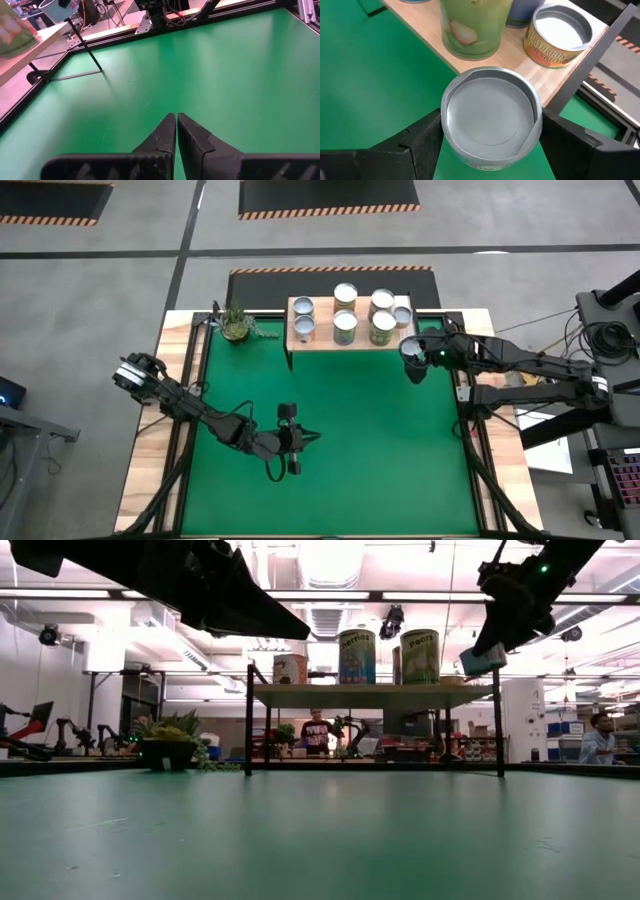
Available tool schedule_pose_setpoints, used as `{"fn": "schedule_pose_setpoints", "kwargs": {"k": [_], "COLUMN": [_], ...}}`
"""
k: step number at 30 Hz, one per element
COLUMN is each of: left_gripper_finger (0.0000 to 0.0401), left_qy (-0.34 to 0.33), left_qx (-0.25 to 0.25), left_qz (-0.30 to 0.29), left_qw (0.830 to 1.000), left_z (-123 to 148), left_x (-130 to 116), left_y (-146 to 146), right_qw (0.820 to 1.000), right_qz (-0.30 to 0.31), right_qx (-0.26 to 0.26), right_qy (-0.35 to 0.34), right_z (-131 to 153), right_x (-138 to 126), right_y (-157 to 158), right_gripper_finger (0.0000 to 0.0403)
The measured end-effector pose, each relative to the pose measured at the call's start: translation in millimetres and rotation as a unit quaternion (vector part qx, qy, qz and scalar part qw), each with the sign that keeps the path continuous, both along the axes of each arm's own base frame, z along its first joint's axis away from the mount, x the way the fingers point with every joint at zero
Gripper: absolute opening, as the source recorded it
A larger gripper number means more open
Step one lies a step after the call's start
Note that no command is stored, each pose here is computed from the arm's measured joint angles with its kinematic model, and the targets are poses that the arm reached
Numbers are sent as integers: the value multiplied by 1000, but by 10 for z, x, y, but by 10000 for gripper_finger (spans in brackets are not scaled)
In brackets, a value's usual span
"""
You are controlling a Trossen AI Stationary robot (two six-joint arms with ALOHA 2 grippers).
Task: Pick and place cans onto a shelf
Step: Put the blue tuna can on the shelf
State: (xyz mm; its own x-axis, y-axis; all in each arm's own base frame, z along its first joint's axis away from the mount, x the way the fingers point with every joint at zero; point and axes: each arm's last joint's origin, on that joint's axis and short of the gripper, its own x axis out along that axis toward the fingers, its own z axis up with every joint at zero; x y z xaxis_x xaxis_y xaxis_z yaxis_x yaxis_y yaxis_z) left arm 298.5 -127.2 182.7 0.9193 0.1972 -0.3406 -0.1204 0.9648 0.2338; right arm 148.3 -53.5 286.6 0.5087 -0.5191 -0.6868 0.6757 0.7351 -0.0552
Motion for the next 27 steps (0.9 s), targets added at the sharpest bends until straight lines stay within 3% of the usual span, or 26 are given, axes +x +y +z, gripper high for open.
{"fn": "schedule_pose_setpoints", "kwargs": {"k": [20,27], "left_gripper_finger": [0,0], "left_qy": [0,0], "left_qx": [0,0], "left_qz": [0,0], "left_qw": [1000,1000], "left_z": [0,0], "left_x": [0,0], "left_y": [0,0], "right_qw": [1000,1000], "right_qz": [-9,-11], "right_qx": [24,19], "right_qy": [13,-13], "right_z": [-60,-30], "right_x": [47,86], "right_y": [-86,-99], "right_gripper_finger": [280,282]}}
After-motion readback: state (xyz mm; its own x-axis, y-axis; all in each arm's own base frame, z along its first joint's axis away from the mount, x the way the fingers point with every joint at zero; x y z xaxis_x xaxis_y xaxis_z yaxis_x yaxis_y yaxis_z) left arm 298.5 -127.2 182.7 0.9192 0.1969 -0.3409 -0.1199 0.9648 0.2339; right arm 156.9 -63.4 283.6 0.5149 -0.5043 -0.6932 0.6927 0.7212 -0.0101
